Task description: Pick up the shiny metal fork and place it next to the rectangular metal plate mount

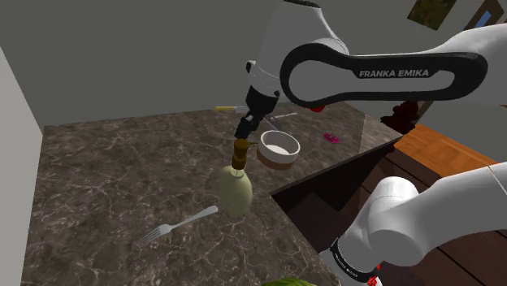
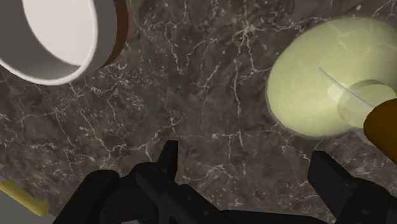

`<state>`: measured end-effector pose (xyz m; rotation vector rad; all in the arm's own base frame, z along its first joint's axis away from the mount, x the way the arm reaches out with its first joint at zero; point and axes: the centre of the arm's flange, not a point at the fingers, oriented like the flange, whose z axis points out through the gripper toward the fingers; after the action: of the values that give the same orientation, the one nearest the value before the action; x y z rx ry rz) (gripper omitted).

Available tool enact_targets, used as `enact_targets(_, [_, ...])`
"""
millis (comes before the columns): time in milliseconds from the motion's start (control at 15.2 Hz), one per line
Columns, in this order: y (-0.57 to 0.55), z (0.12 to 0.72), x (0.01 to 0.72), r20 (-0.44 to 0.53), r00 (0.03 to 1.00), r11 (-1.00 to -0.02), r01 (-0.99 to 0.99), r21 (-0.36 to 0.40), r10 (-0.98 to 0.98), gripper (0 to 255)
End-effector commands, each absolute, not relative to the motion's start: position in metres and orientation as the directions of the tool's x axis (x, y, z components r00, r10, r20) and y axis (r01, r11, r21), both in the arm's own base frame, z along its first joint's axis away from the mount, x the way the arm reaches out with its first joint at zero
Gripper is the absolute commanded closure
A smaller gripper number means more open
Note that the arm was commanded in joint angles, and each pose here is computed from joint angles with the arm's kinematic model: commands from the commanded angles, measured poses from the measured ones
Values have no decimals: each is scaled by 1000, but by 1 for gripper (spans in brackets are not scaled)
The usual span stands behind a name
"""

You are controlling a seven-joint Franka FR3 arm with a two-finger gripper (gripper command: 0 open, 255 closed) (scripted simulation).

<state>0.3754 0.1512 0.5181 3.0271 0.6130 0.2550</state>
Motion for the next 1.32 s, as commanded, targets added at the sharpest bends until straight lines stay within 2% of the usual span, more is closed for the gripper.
enact_targets(0, [174, 503, 382, 151, 884, -897, 435, 76, 442, 0])
enact_targets(594, [272, 442, 380, 137, 748, -760, 644, 88, 650, 0])
enact_targets(1254, [375, 372, 349, 119, 541, -552, 829, 97, 833, 0])
